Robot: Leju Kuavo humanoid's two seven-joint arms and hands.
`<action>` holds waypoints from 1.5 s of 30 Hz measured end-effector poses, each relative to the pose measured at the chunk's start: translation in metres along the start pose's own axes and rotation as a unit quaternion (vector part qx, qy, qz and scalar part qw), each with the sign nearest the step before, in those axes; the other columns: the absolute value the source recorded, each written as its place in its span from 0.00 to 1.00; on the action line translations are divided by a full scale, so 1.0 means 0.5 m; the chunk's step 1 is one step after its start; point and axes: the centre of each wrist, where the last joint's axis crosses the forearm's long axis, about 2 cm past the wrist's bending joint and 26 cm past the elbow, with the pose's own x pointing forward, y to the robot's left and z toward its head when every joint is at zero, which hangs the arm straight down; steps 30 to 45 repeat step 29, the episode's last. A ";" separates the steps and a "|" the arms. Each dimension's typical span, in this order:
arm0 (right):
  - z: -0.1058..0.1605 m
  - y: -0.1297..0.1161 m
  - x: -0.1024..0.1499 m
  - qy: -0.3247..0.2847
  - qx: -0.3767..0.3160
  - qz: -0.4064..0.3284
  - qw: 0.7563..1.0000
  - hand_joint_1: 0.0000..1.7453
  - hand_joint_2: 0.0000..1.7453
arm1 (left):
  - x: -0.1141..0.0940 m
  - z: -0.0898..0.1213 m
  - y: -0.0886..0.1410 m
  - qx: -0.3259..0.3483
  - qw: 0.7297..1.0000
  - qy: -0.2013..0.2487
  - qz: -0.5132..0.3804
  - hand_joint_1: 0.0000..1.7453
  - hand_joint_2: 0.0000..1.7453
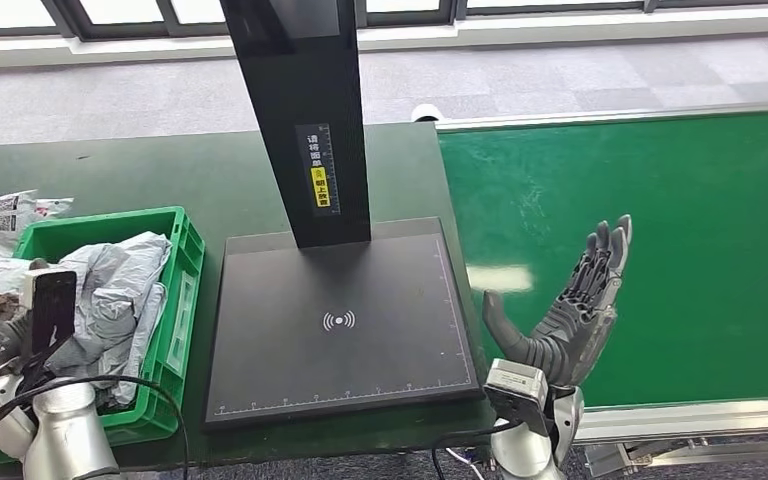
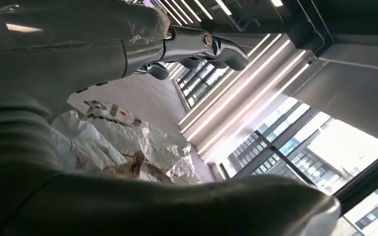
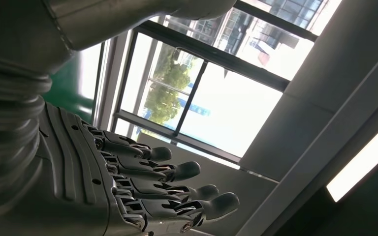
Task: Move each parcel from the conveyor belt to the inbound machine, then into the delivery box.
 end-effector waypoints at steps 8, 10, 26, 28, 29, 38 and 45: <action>0.001 -0.007 0.001 0.000 -0.003 0.003 1.000 0.00 1.00 | -0.001 0.003 0.060 0.054 0.999 0.006 0.000 0.00 0.00; 0.001 -0.008 0.000 0.000 -0.004 0.003 1.000 0.00 1.00 | 0.004 0.001 0.069 0.062 0.998 0.002 0.000 0.00 0.00; -0.001 -0.014 -0.004 0.005 -0.008 0.010 1.000 0.00 1.00 | 0.108 -0.017 0.120 0.156 0.969 -0.100 0.161 0.00 1.00; 0.001 -0.010 -0.003 0.003 -0.005 0.006 1.000 0.00 1.00 | 0.130 -0.011 0.111 0.154 0.961 -0.110 0.200 0.00 1.00; 0.002 -0.009 -0.003 0.003 -0.003 0.005 1.000 0.00 1.00 | 0.137 -0.009 0.109 0.154 0.959 -0.112 0.211 0.00 1.00; 0.002 -0.009 -0.003 0.003 -0.003 0.005 1.000 0.00 1.00 | 0.137 -0.009 0.109 0.154 0.959 -0.112 0.211 0.00 1.00; 0.002 -0.009 -0.003 0.003 -0.003 0.005 1.000 0.00 1.00 | 0.137 -0.009 0.109 0.154 0.959 -0.112 0.211 0.00 1.00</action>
